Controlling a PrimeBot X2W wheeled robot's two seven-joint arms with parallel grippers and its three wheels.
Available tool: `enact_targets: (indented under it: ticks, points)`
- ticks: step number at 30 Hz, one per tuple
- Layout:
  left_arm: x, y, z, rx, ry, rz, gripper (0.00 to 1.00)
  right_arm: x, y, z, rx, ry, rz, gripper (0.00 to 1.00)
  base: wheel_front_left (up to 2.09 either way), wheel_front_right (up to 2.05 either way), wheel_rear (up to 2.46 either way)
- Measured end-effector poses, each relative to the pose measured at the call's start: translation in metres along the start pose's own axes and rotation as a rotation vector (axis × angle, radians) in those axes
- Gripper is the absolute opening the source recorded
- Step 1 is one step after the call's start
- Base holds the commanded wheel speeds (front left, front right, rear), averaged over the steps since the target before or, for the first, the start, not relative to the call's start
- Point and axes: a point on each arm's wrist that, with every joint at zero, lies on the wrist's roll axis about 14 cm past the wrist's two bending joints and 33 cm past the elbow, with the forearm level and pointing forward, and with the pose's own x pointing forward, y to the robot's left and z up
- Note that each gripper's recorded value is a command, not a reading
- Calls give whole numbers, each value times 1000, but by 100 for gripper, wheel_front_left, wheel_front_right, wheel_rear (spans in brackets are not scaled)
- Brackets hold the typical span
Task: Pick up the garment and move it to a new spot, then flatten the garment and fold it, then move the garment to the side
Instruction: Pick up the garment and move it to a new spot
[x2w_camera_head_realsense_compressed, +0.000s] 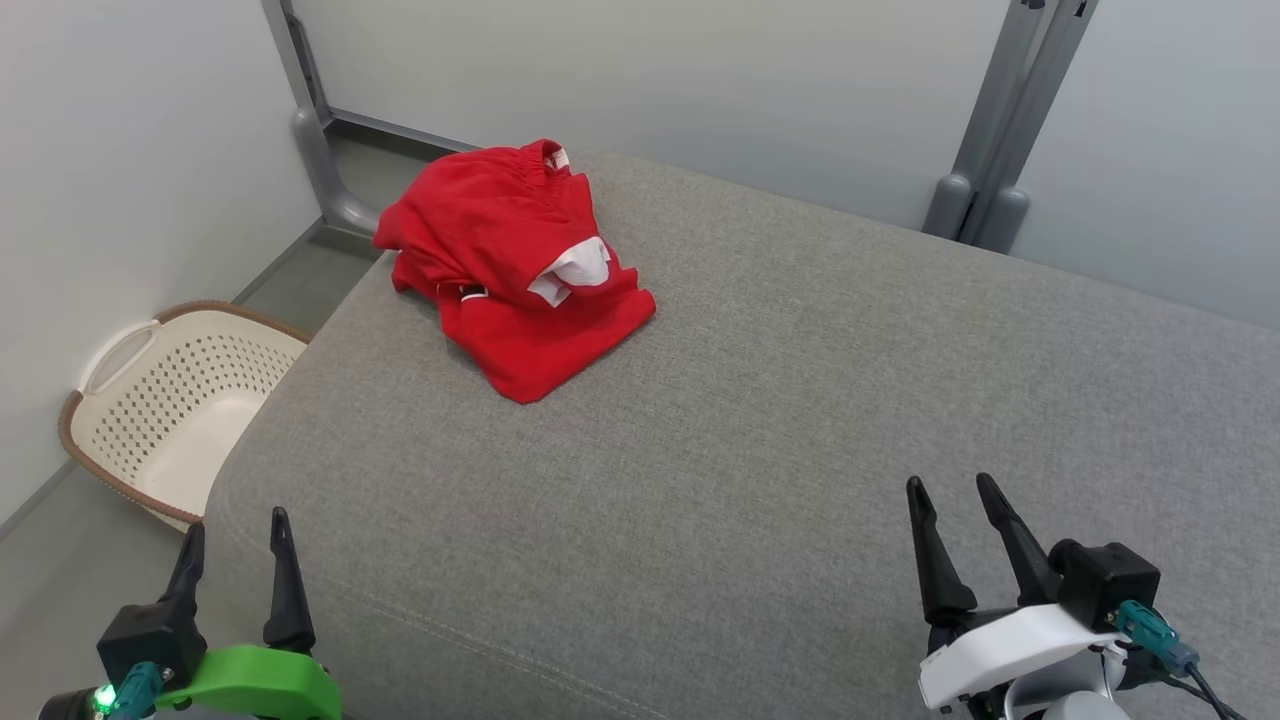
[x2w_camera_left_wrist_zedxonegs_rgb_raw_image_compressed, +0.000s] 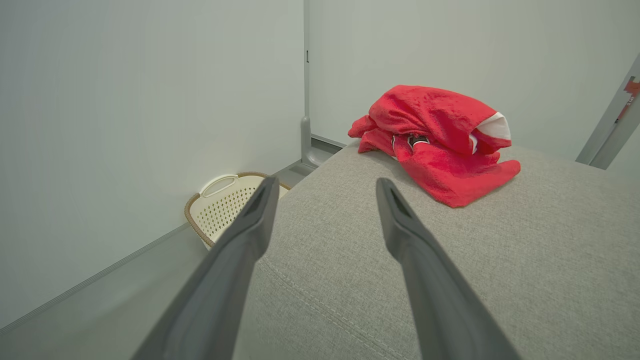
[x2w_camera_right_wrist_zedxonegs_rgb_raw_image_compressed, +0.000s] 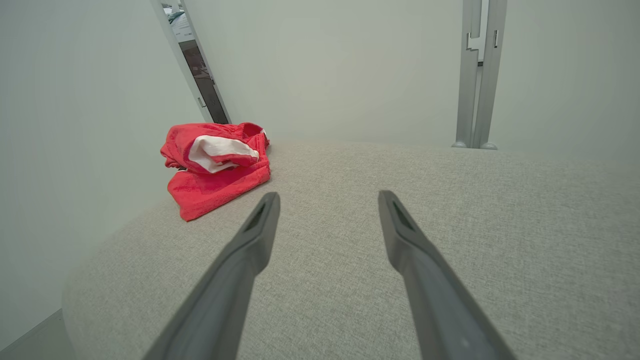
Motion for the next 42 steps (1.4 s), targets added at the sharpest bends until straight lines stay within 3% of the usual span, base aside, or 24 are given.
enact_targets:
  ticks: [11,26,33,42]
  points:
    - [47,-17,35,-4,-95,-38,100,-1,-29,1,-39,-9,-68,100,0,0,0]
    - [187,-113,89,28,-210,-236,100,-5,-131,0,-131,-6,-276,100,0,0,0]
    - [239,-150,42,70,-70,-299,100,-25,-182,-16,-165,50,-390,100,0,0,0]
    - [249,-164,-75,99,326,-299,100,-49,-213,-36,-165,113,-481,100,0,0,0]
